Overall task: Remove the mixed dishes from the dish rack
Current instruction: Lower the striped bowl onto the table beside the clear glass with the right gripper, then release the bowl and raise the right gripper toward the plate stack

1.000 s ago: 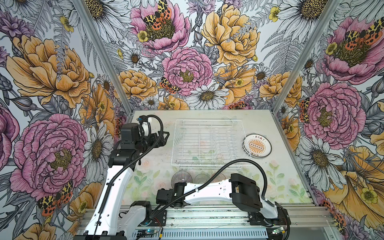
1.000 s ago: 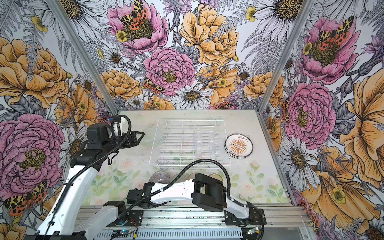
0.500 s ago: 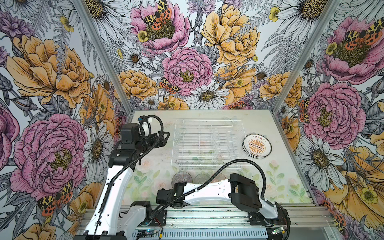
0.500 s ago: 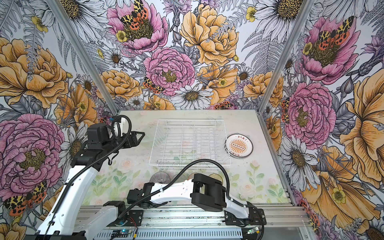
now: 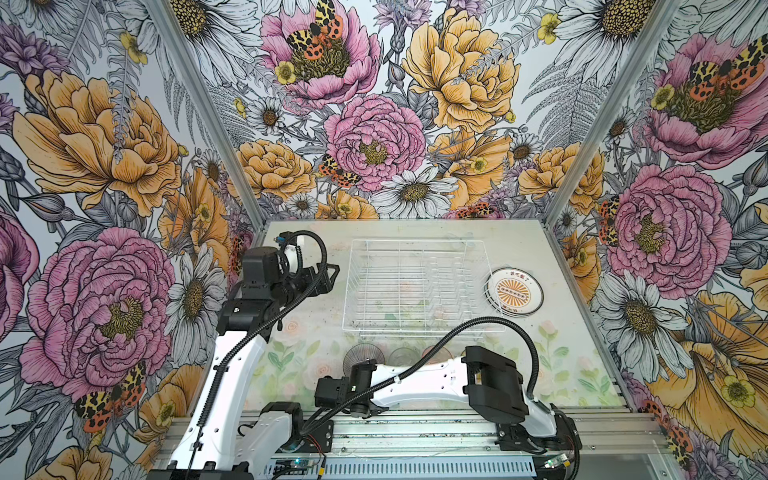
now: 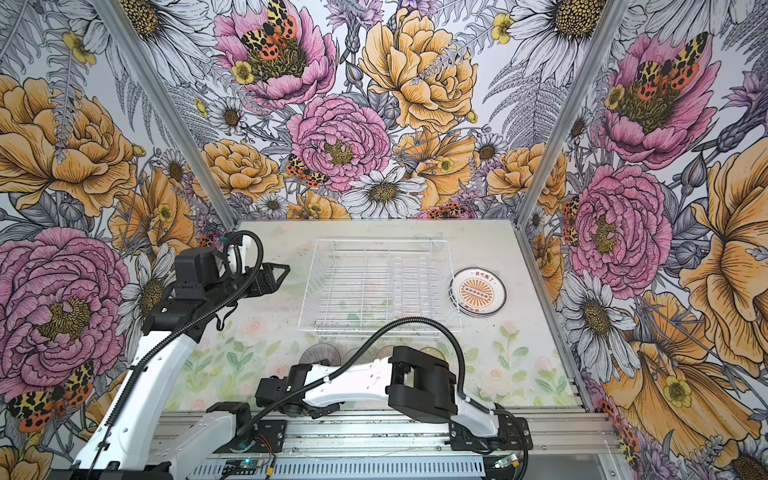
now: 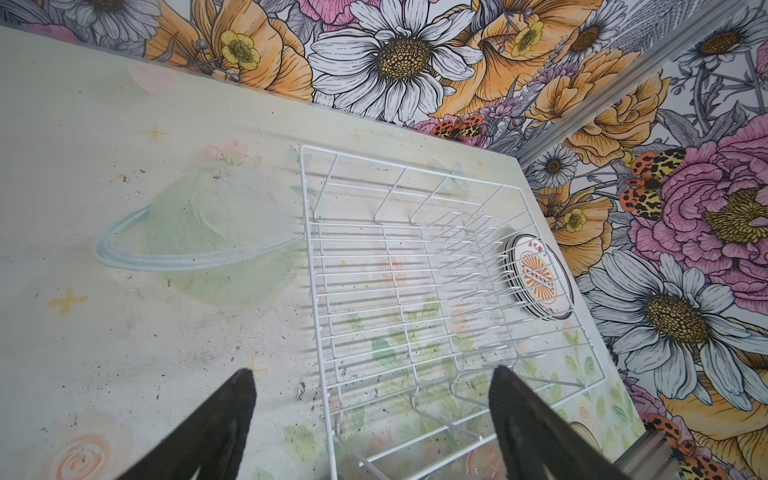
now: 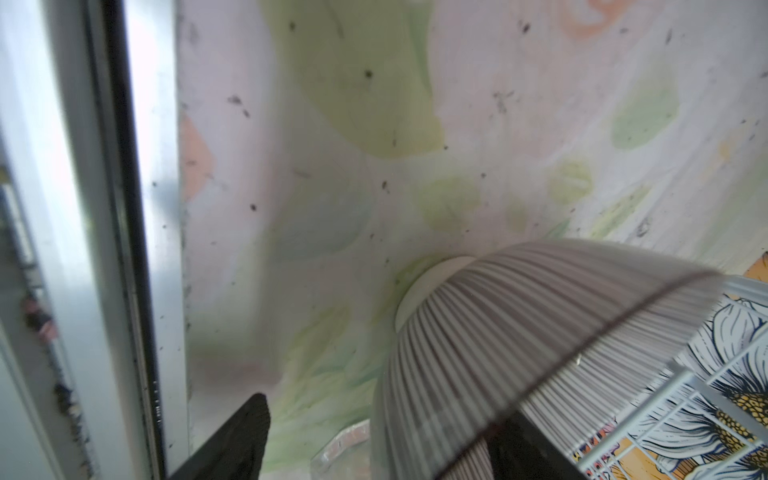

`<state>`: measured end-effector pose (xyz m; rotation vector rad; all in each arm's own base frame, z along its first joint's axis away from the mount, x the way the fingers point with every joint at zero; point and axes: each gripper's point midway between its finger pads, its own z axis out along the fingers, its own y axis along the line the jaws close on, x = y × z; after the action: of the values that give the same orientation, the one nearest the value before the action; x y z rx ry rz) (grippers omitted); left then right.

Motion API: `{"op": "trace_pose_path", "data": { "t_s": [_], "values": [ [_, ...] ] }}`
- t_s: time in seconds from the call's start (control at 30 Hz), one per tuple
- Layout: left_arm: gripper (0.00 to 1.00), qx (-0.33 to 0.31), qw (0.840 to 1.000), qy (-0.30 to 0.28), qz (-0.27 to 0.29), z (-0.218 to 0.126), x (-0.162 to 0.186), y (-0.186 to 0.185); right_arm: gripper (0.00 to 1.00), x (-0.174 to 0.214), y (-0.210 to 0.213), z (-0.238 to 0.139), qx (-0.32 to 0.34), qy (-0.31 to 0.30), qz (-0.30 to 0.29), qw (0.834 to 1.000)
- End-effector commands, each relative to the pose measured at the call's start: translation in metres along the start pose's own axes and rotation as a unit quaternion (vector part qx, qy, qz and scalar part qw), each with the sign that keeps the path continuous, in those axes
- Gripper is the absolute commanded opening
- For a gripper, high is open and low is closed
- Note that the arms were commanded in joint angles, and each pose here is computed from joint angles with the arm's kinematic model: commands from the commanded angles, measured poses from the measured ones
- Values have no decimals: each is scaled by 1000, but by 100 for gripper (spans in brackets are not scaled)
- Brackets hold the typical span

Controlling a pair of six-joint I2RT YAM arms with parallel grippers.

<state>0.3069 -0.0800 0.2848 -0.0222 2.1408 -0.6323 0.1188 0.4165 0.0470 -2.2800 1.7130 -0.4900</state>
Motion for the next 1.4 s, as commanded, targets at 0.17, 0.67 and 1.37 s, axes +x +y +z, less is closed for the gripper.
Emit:
{"op": "trace_pose_path", "data": {
  "t_s": [0.17, 0.67, 1.37],
  "values": [
    [89, 1, 1000, 2, 5, 5, 1, 4, 82, -4, -16, -36, 35, -39, 13, 999],
    [90, -21, 1000, 4, 10, 8, 5, 14, 78, 38, -82, -170, 89, -200, 149, 964],
    [99, -202, 956, -206, 60, 25, 15, 114, 89, 439, -149, -124, 295, -202, 748, 560]
  ]
}}
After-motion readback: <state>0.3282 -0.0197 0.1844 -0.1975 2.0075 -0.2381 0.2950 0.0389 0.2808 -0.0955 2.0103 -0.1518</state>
